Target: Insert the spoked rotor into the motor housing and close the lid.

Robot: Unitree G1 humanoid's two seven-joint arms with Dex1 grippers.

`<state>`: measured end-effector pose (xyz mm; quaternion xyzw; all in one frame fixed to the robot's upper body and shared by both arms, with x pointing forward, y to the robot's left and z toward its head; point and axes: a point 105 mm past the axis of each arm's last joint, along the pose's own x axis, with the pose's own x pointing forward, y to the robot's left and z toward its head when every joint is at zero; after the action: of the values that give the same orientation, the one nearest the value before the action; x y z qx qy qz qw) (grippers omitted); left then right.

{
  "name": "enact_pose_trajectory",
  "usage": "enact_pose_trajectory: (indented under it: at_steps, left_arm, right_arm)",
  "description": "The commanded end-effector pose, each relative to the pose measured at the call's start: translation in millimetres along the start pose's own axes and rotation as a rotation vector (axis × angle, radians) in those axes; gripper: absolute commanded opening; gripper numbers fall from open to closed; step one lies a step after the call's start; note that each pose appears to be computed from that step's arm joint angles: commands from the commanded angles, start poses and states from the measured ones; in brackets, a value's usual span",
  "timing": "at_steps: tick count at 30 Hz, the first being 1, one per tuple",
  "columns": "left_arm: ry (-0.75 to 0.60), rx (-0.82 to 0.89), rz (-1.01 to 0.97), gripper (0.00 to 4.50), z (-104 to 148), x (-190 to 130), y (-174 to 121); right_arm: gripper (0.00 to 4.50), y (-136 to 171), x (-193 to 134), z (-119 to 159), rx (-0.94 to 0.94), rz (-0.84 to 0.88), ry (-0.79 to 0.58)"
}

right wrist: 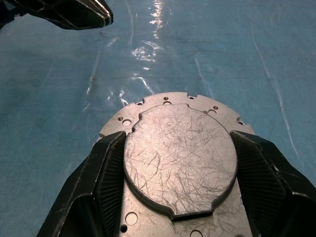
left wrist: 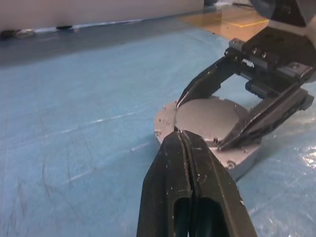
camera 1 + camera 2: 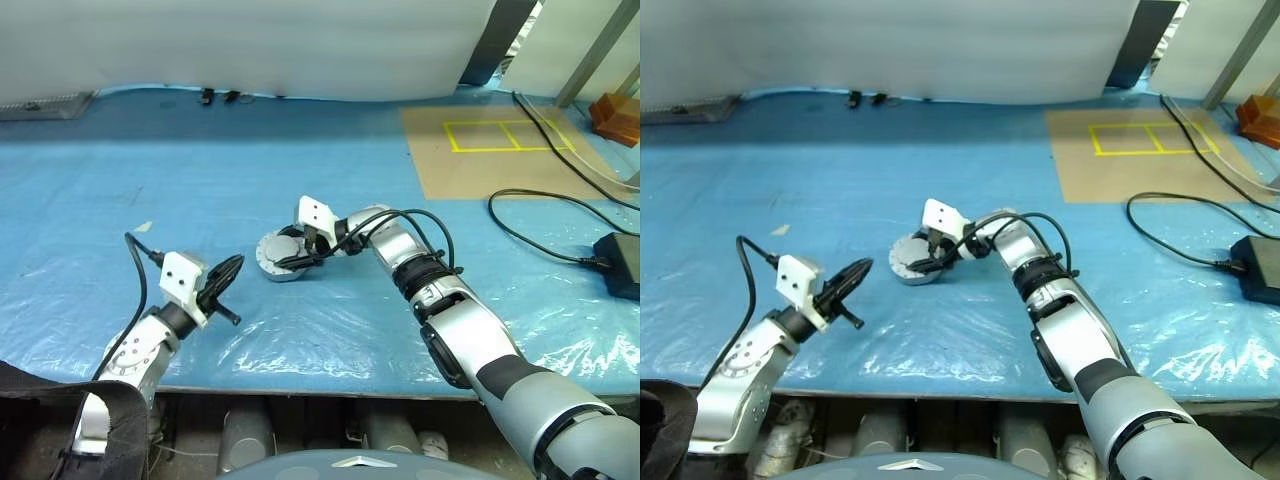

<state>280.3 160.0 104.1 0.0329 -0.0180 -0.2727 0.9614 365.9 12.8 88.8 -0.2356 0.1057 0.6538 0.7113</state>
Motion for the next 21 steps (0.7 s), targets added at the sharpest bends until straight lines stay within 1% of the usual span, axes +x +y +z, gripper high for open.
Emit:
enact_pose_trajectory:
  at_steps: [1,2,4,6,7,9,13,15,17,19,20,21]
  left_arm:
    - [-0.047,0.036,-0.064,0.00,16.4,21.2,-4.7]
    - [-0.046,0.039,-0.076,0.00,17.6,26.1,-5.0]
    - [-0.001,0.058,-0.102,0.00,12.7,36.9,-3.7]
    - [0.049,0.056,-0.127,0.00,5.4,46.6,-2.6]
    - [0.105,0.076,-0.149,0.00,-3.6,50.2,-3.4]
    - [0.186,0.109,-0.183,0.00,-17.1,52.2,-5.3]
    - [0.279,0.078,-0.252,0.00,-34.0,50.0,-17.4]
    - [0.306,0.075,-0.270,0.00,-39.4,48.1,-21.8]
    - [0.301,0.069,-0.265,0.00,-40.0,48.4,-24.0]
    - [0.295,0.064,-0.262,0.00,-39.8,48.7,-25.8]
    - [0.295,0.064,-0.262,0.00,-39.9,48.7,-26.3]
    - [0.296,0.063,-0.264,0.00,-40.2,48.4,-26.9]
  right_arm:
    - [2.96,10.4,4.4,-31.0,0.038,0.020,0.120]
    - [2.96,10.1,4.3,-30.2,0.036,0.020,0.118]
    - [2.96,8.6,4.2,-28.0,0.032,0.017,0.117]
    - [2.96,9.5,4.1,-27.5,0.029,0.028,0.120]
    - [2.96,9.5,4.1,-27.3,0.028,0.028,0.121]
    - [2.96,9.3,4.2,-27.2,0.027,0.025,0.120]
    - [2.96,7.5,2.5,-25.2,0.030,0.012,0.109]
    - [2.96,6.7,1.9,-24.0,0.035,0.006,0.101]
    - [2.96,4.7,0.5,-21.1,0.047,-0.006,0.083]
    - [3.68,3.8,-0.6,-18.8,0.044,-0.008,0.074]
    - [3.93,4.0,-0.8,-18.2,0.042,-0.007,0.073]
    - [4.27,3.2,-0.7,-16.0,0.031,-0.012,0.067]
